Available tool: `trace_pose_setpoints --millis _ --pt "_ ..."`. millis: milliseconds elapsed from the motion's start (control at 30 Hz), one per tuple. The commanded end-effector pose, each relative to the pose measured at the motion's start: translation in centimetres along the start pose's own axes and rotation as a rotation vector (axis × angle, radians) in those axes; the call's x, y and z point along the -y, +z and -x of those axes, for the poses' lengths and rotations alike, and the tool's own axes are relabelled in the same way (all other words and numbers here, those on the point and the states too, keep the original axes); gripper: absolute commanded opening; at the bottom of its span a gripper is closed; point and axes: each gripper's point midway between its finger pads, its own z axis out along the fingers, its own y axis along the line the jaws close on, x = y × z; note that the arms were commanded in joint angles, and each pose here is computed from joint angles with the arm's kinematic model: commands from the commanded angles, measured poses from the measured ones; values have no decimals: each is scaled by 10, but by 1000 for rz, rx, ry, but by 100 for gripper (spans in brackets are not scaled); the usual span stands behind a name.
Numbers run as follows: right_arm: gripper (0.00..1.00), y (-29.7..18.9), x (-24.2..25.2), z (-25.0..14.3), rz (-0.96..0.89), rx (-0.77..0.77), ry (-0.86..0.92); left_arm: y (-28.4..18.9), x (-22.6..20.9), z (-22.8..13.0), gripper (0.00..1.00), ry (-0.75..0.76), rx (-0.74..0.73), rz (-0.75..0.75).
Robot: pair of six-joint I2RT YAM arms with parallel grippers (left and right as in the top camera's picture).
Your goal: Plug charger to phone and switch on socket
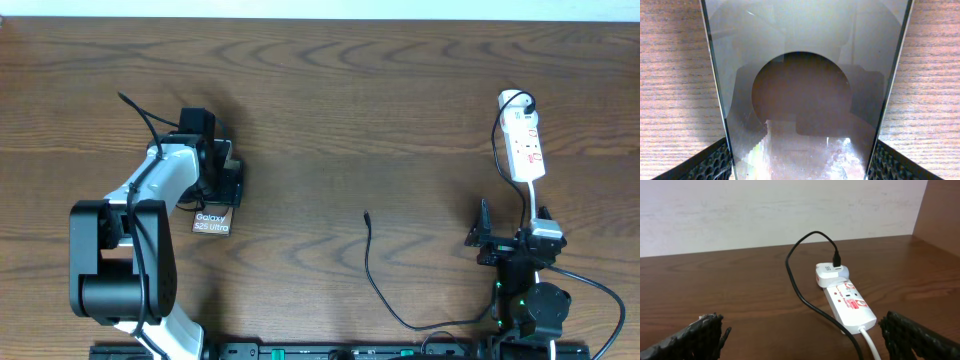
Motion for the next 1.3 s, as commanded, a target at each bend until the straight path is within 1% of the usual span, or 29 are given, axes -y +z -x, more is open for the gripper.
trace_pose_setpoints --millis 0,333,533,867,933,967,1133,1167,1200,1267 --pt "99 0 0 0 -2 1 -13 12 -1 -15 8 12 -48 5" --pt "99 0 0 0 -2 1 -13 -2 -2 1 8 12 7 9" --pt "99 0 0 0 -2 1 -13 -21 -2 13 7 13 71 14" --pt "99 0 0 0 -2 1 -13 -65 0 26 7 15 211 7" --pt "99 0 0 0 -2 1 -13 -73 7 28 8 20 235 -31" --pt "99 0 0 0 -2 1 -13 -81 18 30 7 28 262 -93" --pt "99 0 0 0 -2 1 -13 -103 51 36 7 1 324 -292" --pt "99 0 0 0 -2 1 -13 -108 58 38 8 -6 336 -341" --pt "99 0 0 0 -2 1 -13 -118 72 41 7 -37 356 -434" --pt "99 0 0 0 -2 1 -13 -130 85 46 7 -98 367 -538"
